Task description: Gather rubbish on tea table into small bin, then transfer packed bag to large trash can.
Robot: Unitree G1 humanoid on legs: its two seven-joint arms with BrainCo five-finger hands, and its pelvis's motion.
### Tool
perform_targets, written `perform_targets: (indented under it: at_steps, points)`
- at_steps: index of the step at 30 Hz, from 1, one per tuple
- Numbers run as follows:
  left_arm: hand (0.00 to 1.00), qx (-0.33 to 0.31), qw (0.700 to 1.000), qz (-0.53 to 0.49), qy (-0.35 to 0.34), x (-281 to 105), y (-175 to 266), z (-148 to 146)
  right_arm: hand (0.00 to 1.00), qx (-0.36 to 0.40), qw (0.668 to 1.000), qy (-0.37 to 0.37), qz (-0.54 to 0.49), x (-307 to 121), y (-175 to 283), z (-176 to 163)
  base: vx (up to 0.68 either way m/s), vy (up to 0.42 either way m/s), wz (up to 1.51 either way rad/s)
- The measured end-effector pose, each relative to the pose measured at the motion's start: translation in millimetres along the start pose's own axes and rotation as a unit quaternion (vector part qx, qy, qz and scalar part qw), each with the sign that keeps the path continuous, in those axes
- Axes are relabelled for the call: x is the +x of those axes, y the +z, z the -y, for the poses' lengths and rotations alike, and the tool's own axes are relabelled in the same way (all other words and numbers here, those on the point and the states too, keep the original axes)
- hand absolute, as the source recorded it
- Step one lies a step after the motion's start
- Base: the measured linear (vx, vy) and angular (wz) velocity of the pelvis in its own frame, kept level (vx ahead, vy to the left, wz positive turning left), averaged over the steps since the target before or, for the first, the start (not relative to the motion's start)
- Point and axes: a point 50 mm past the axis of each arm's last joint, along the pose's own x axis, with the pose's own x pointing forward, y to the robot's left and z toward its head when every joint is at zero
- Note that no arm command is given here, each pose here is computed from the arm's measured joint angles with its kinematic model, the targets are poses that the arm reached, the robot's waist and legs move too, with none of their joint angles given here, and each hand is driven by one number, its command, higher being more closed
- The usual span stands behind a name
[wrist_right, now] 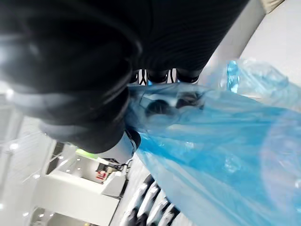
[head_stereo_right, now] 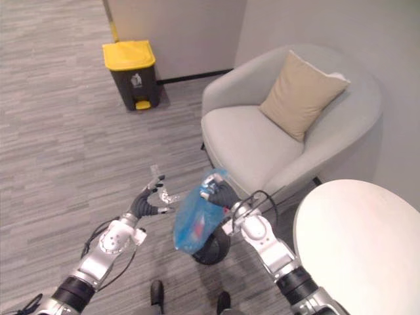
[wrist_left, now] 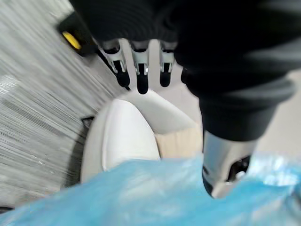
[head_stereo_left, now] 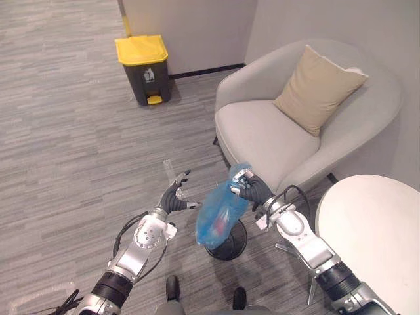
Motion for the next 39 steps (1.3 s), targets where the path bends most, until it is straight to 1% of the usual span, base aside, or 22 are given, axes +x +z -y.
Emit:
perform_targets:
  at_steps: [4, 6, 10, 15, 17, 20, 21, 26, 30, 39]
  points:
    - [0.00, 0.017, 0.998, 0.024, -0.053, 3.9, 9.0, 19.1, 1.00, 0.010, 0.999, 0.042, 0.023, 7.4, 11.0, -10.0, -0.08, 0.012, -0.09]
    - [0.00, 0.027, 0.997, 0.032, -0.068, 6.2, 12.9, 25.3, 1.00, 0.020, 0.997, 0.056, 0.042, 9.5, 19.6, -15.9, -0.07, 0.009, -0.08]
    - [0.00, 0.022, 0.995, 0.039, -0.085, 13.3, 17.6, 38.1, 1.00, 0.035, 0.994, 0.077, 0.070, 14.7, 33.0, -22.9, -0.06, 0.009, -0.06]
    - [0.00, 0.018, 0.996, 0.035, -0.081, 19.2, 18.9, 49.3, 1.00, 0.060, 0.992, 0.078, 0.080, 18.3, 37.1, -30.5, 0.00, 0.002, -0.01]
    - [0.00, 0.016, 0.997, 0.024, -0.073, 21.7, 16.1, 58.7, 1.00, 0.071, 0.991, 0.088, 0.076, 19.7, 37.5, -39.2, 0.05, -0.004, -0.02]
    - [0.00, 0.031, 0.998, 0.013, -0.060, 24.9, 13.1, 65.3, 1.00, 0.090, 0.990, 0.081, 0.071, 21.5, 37.8, -40.9, 0.01, -0.002, -0.01]
    - [1.00, 0.033, 0.998, 0.011, -0.059, 25.3, 12.4, 66.0, 1.00, 0.091, 0.990, 0.079, 0.070, 21.6, 37.6, -40.7, 0.00, 0.000, 0.00]
    - [1.00, 0.069, 0.996, -0.018, -0.060, 29.2, 1.9, 68.1, 1.00, 0.116, 0.989, 0.070, 0.065, 23.3, 37.9, -41.9, -0.04, -0.005, -0.03]
    - [1.00, 0.070, 0.995, -0.039, -0.065, 27.4, -6.3, 70.9, 1.00, 0.128, 0.987, 0.067, 0.069, 25.9, 40.6, -45.1, -0.05, -0.008, -0.06]
    - [1.00, 0.070, 0.993, -0.066, -0.073, 23.4, -17.7, 73.8, 1.00, 0.126, 0.987, 0.069, 0.078, 29.0, 44.8, -44.8, -0.01, -0.001, -0.03]
